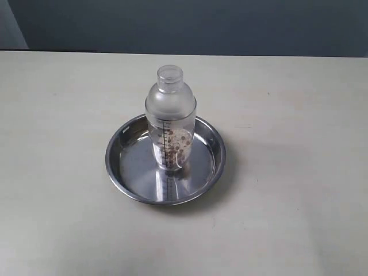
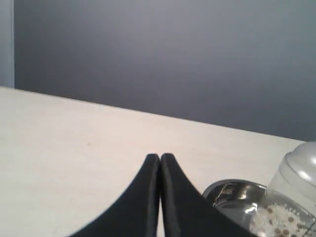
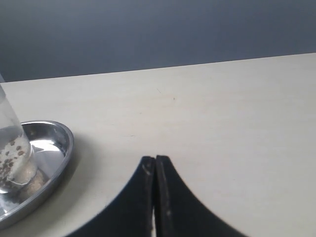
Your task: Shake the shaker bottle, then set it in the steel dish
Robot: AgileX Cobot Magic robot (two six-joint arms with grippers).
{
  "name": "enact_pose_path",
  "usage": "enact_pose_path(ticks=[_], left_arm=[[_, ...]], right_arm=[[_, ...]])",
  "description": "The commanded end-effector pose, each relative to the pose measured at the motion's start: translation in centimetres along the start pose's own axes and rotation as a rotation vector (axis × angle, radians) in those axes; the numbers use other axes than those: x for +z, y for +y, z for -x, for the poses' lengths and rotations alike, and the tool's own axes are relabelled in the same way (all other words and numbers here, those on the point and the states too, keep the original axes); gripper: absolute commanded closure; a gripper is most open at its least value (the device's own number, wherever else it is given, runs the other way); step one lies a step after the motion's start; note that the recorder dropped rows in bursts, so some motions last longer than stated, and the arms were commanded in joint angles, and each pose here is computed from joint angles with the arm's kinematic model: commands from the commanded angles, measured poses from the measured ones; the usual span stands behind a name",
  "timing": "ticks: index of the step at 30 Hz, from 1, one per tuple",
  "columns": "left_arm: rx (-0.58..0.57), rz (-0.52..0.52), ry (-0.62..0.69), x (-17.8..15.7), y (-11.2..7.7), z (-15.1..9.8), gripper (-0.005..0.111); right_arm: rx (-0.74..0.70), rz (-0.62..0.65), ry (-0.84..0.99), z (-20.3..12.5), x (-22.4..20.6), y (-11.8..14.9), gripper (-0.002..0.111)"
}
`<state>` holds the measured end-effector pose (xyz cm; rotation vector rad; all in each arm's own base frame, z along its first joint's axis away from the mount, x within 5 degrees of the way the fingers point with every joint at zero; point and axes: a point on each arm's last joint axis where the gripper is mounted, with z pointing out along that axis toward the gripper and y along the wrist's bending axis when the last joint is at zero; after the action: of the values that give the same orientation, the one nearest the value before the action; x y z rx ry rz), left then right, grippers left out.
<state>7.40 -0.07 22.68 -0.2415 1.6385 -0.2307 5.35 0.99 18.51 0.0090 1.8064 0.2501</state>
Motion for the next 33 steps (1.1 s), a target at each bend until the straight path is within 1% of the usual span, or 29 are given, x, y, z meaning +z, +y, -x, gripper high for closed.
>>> enact_pose_path(ticks=[1,3,5,6,9,18,19,21,23,33], left_arm=[[-0.014,0.04,0.055,-1.2,0.6,-1.8,0.105],[0.007,0.056,0.068,-1.5,1.0,-3.1,0.105],[0.067,0.054,0.097,-1.6,1.1,-3.8,0.105],[0.078,0.054,0.115,-1.6,1.1,-4.0,0.105],[0.084,0.054,0.11,-1.6,1.1,-3.9,0.105],[0.201,0.057,0.102,-1.6,1.2,-3.8,0.105],[0.202,0.057,0.098,-1.6,1.2,-3.8,0.105],[0.202,0.057,0.039,-1.6,1.2,-3.3,0.105],[0.204,0.058,0.02,-1.6,1.1,-3.1,0.105],[0.204,0.058,0.026,-1.6,1.1,-3.2,0.105]], right_arm=[[-0.006,0.003,-0.011,0.0,0.0,0.0,0.109],[-0.006,0.003,-0.011,0.0,0.0,0.0,0.109],[-0.006,0.003,-0.011,0.0,0.0,0.0,0.109],[-0.006,0.003,-0.011,0.0,0.0,0.0,0.109],[-0.006,0.003,-0.011,0.0,0.0,0.0,0.109],[-0.006,0.003,-0.011,0.0,0.0,0.0,0.109],[-0.006,0.003,-0.011,0.0,0.0,0.0,0.109],[-0.006,0.003,-0.011,0.0,0.0,0.0,0.109],[-0.006,0.003,-0.011,0.0,0.0,0.0,0.109],[-0.006,0.003,-0.011,0.0,0.0,0.0,0.109]])
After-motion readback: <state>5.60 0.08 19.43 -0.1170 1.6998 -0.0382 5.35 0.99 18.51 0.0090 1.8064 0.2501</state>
